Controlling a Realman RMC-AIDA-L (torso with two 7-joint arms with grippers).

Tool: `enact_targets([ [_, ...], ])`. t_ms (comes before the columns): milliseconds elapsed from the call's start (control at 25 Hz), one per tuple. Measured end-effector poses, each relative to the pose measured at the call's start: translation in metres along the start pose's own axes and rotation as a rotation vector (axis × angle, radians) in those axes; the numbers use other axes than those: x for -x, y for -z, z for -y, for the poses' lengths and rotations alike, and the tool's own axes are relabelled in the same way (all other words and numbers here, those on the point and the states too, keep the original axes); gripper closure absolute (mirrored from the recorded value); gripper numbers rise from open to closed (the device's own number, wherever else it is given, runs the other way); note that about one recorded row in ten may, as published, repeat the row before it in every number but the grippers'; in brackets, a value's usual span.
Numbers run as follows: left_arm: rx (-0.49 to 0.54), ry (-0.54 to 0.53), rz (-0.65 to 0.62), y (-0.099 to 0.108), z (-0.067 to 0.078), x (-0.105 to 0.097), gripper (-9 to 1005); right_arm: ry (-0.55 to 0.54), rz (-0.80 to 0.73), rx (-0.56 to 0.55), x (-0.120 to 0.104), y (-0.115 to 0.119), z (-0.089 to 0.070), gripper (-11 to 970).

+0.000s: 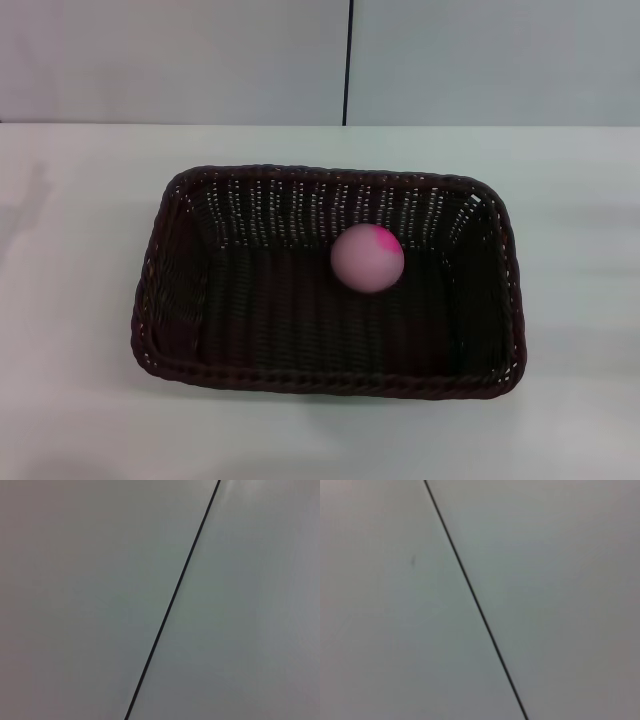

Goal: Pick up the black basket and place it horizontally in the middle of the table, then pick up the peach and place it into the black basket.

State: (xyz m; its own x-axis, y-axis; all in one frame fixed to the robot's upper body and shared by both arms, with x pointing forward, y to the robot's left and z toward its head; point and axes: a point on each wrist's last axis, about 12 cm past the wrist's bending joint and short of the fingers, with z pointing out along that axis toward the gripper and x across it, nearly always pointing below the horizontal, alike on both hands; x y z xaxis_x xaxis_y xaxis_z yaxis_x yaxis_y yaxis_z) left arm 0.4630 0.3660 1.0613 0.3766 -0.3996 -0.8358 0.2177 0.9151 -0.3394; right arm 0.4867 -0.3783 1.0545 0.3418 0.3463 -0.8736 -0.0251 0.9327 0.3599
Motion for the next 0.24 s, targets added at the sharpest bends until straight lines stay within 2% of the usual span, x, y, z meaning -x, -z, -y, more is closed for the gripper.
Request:
enact_targets([
  [240, 0.015, 0.004, 0.001, 0.0010, -0.0008, -0.0006, 187, -0.008, -0.010, -0.013, -0.0027, 0.0003, -0.0002, 259],
])
